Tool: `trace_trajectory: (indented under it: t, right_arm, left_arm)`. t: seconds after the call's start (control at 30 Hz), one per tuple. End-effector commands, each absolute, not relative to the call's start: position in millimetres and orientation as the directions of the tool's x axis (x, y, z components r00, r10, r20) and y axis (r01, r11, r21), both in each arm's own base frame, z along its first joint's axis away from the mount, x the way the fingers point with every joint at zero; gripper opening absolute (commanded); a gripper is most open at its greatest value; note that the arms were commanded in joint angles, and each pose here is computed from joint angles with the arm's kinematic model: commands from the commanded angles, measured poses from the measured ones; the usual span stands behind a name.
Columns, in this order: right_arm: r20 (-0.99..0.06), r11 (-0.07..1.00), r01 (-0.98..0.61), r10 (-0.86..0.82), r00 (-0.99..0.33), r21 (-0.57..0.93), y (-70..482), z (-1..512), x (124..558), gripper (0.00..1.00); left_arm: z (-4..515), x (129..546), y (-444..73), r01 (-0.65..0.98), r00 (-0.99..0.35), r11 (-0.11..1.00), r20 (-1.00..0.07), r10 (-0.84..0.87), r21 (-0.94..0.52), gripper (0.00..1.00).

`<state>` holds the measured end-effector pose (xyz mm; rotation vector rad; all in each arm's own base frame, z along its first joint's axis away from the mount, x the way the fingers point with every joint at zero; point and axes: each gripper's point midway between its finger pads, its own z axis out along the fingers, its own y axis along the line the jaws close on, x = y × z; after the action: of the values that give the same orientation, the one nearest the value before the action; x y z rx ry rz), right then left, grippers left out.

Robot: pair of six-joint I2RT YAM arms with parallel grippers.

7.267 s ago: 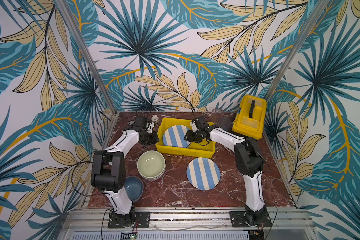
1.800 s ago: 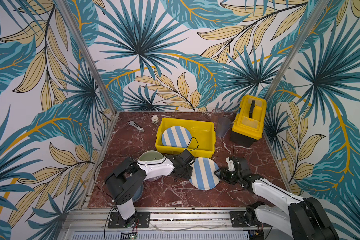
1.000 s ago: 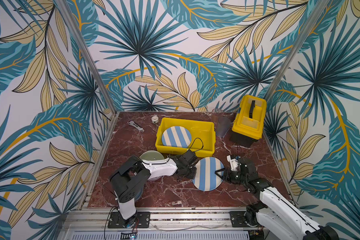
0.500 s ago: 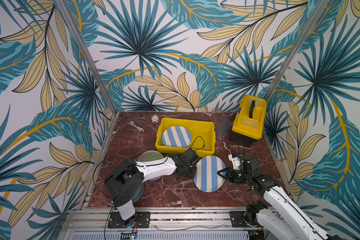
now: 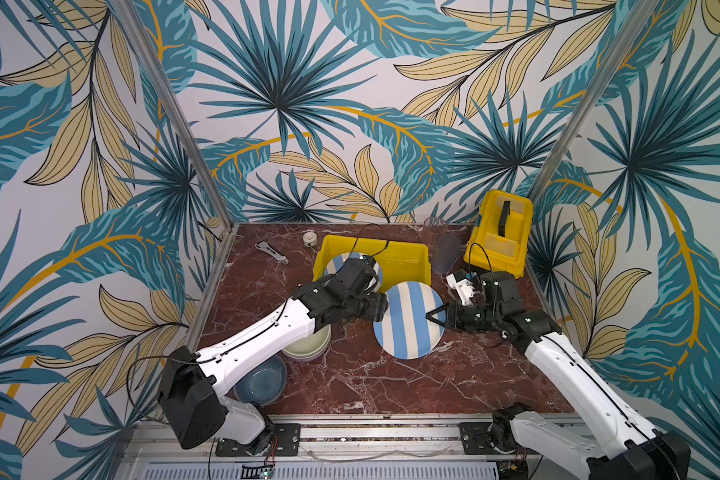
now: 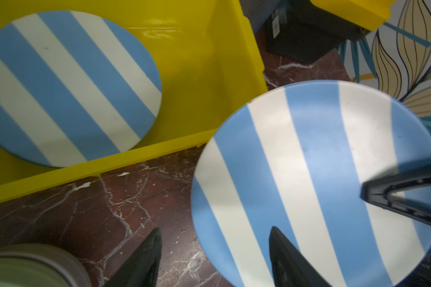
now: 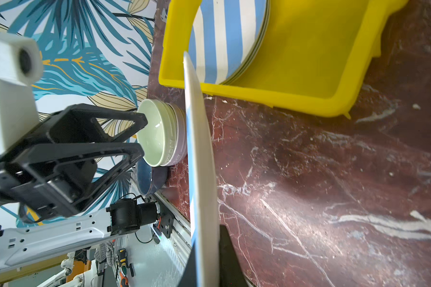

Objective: Place the mixed dishes into the plastic bin
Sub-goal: 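Close both grippers on the plate's rims and tilt it up, then carry the plate into the bin with the right gripper while the left moves away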

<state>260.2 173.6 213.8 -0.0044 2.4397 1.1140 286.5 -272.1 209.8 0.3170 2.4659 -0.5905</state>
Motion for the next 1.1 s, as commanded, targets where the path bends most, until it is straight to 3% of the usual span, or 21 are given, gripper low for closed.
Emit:
trace_trajectory:
  t: [0.0, 0.3, 0.53, 1.07]
  right_arm:
    - [-0.489, 0.643, -0.282, 0.166, -0.856, 0.712, 185, 242, 287, 0.03]
    - [-0.512, 0.643, -0.233, 0.288, -0.809, 0.729, 204, 251, 401, 0.00]
    - [-0.513, 0.606, -0.239, 0.329, -0.793, 0.758, 235, 238, 469, 0.00]
    - [-0.418, 0.584, -0.221, 0.226, -0.880, 0.781, 313, 167, 490, 0.00]
  left_arm:
    - [202, 289, -230, 0.274, -0.803, 0.924, -0.592, 0.067, -0.267, 0.71]
    - [227, 307, -163, 0.152, -0.743, 0.959, -0.667, -0.048, -0.237, 0.81]
    - [230, 309, -131, 0.091, -0.726, 0.971, -0.682, -0.086, -0.219, 0.82]
    - [215, 308, -107, 0.054, -0.747, 0.978, -0.659, -0.095, -0.202, 0.83]
